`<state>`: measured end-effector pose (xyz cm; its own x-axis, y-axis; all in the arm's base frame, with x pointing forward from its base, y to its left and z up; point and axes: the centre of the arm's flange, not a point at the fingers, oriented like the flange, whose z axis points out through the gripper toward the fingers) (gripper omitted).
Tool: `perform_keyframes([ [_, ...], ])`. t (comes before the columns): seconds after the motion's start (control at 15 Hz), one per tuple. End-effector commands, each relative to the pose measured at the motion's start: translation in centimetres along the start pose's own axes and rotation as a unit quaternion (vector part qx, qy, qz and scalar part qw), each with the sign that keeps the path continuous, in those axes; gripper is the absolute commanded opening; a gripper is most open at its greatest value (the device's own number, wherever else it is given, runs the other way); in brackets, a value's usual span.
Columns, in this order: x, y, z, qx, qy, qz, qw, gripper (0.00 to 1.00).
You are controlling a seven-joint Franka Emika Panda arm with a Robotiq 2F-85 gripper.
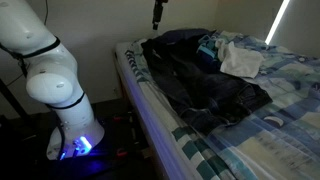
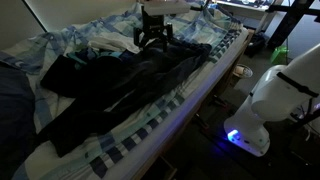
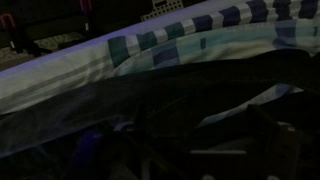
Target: Fold the pair of pants
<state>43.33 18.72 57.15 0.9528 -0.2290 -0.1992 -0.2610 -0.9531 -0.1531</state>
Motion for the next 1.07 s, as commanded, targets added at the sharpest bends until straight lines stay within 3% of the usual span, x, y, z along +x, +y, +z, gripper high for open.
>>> perform_keyframes([
  [0.0,0.0,0.0,0.0,0.0,0.0,0.0,1.0,1.0],
  [0.47,-0.1,-3.1,0.5,-0.007,-0.021,-0.081,0.9965,1.0],
  [0.73,-2.6,-6.5,3.7,-0.029,-0.043,-0.165,0.985,1.0],
  [1.0,-4.3,-10.3,6.8,-0.061,-0.063,-0.251,0.9639,1.0],
])
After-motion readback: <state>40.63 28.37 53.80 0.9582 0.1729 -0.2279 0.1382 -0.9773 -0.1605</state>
